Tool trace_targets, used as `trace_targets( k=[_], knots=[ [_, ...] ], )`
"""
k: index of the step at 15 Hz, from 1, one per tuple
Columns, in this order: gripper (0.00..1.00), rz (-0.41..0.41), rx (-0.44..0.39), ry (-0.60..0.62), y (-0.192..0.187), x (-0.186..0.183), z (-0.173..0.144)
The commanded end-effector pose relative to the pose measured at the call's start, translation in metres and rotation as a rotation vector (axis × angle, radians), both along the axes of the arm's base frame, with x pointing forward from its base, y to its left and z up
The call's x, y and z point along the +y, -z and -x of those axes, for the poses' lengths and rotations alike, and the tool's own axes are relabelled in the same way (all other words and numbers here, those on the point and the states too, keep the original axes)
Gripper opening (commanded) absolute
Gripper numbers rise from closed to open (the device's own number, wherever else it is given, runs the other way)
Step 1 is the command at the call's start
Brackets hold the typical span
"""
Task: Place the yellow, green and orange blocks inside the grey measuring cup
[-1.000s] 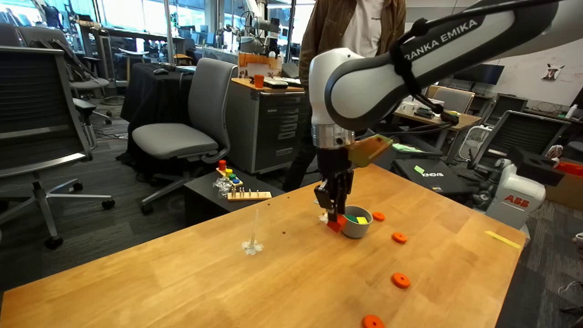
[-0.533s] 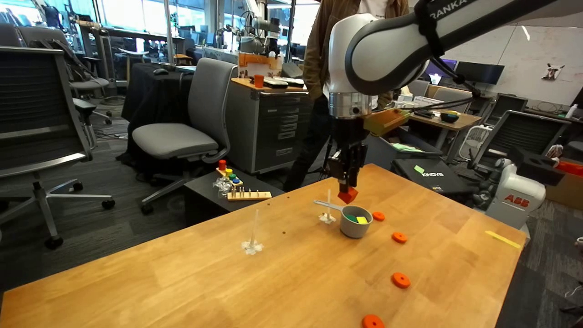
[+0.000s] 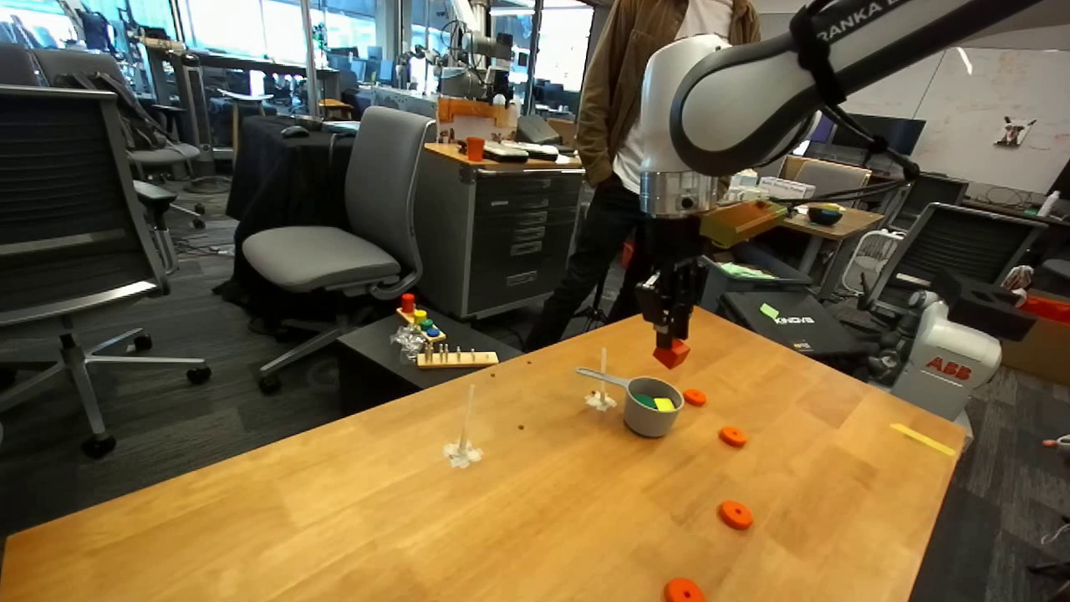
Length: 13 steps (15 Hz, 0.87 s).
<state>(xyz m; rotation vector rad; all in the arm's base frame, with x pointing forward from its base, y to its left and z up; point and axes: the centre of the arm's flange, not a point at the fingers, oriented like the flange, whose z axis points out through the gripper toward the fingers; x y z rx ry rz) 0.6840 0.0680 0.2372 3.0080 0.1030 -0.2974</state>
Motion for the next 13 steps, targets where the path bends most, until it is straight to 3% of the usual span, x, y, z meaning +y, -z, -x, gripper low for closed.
trace_targets(
  k=[1, 6, 10, 11, 13],
  knots=[
    [0.62, -0.007, -0.011, 0.048, -0.012, -0.015, 0.017],
    [0.98, -0.013, -0.015, 0.062, -0.008, -0.020, 0.020],
    [1.00, -0.039, 0.014, 0.021, -0.009, 0.007, 0.036],
    [1.00, -0.016, 0.014, 0.037, 0.006, -0.009, 0.014],
    [1.00, -0.016, 0.019, 0.031, 0.008, -0.005, 0.016]
  ],
)
